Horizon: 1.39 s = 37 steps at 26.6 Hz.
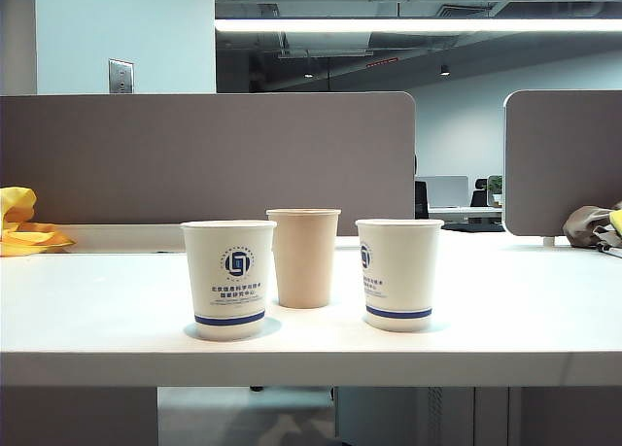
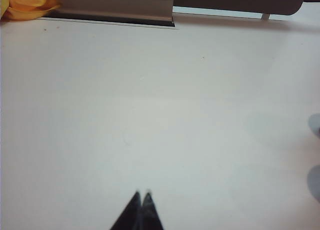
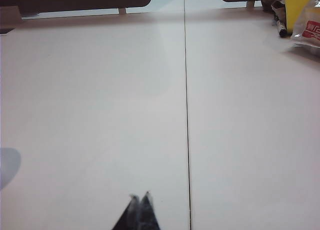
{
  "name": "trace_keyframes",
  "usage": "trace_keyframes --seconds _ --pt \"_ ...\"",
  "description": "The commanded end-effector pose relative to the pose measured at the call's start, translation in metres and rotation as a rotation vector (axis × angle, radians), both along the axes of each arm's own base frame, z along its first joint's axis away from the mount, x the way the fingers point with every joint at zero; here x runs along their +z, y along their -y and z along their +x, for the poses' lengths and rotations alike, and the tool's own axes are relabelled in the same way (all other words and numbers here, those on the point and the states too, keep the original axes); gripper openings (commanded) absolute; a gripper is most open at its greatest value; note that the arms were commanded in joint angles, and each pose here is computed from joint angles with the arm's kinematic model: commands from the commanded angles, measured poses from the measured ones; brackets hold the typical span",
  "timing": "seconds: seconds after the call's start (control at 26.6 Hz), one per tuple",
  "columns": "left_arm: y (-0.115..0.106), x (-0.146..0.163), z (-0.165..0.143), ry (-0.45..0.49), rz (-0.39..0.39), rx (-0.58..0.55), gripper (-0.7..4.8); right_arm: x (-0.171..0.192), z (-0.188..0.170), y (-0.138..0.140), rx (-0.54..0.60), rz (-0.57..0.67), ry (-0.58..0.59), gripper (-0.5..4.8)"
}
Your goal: Pick up all the paper cups on the table one by one and stack them together.
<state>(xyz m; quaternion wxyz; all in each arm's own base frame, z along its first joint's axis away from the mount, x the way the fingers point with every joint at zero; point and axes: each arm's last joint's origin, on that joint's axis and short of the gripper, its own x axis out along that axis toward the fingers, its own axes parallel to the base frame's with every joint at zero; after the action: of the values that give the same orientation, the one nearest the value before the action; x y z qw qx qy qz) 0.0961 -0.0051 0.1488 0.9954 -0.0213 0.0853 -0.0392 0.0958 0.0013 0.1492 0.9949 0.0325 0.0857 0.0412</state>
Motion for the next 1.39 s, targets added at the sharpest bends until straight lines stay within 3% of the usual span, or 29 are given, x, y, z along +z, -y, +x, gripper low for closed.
trace_keyframes --seconds 0.04,0.34,0.53,0.72,0.87,0.94,1.05,1.17,1.21,1.32,1.39 --pt "0.000 0.000 0.000 -0.001 -0.002 0.003 -0.05 -0.002 0.000 0.000 0.000 0.002 0.001 -0.05" --pt "0.001 0.001 0.000 0.002 -0.014 -0.034 -0.05 -0.002 0.000 0.000 0.001 0.002 0.001 -0.05" --pt "0.004 0.009 0.000 0.071 -0.118 -0.131 -0.05 0.000 0.001 0.000 0.004 0.008 0.015 -0.05" --pt "0.007 0.026 -0.002 0.153 -0.231 -0.251 -0.05 0.010 0.001 -0.003 0.084 0.239 0.083 -0.05" --pt "0.008 0.052 -0.008 0.219 -0.367 -0.278 -0.05 0.023 -0.001 -0.008 0.232 0.562 0.109 -0.05" --pt "0.008 0.075 -0.015 0.290 -0.402 -0.298 -0.06 0.035 -0.003 -0.009 0.299 0.663 0.178 -0.06" --pt "0.007 0.104 -0.027 0.370 -0.382 -0.313 -0.06 0.059 -0.010 -0.010 0.387 0.652 0.230 -0.06" --pt "0.007 0.125 -0.032 0.330 -0.345 -0.312 -0.06 0.083 -0.018 -0.011 0.405 0.569 0.212 -0.06" --pt "0.008 0.139 -0.030 0.263 -0.307 -0.319 -0.06 0.098 -0.023 -0.012 0.406 0.488 0.185 -0.06" --pt "0.011 0.181 -0.001 0.107 -0.296 -0.384 -0.06 0.137 -0.016 -0.013 0.426 0.353 0.100 -0.06" --pt "0.013 0.196 0.019 0.042 -0.311 -0.429 -0.06 0.153 -0.002 -0.013 0.429 0.332 0.033 -0.06"
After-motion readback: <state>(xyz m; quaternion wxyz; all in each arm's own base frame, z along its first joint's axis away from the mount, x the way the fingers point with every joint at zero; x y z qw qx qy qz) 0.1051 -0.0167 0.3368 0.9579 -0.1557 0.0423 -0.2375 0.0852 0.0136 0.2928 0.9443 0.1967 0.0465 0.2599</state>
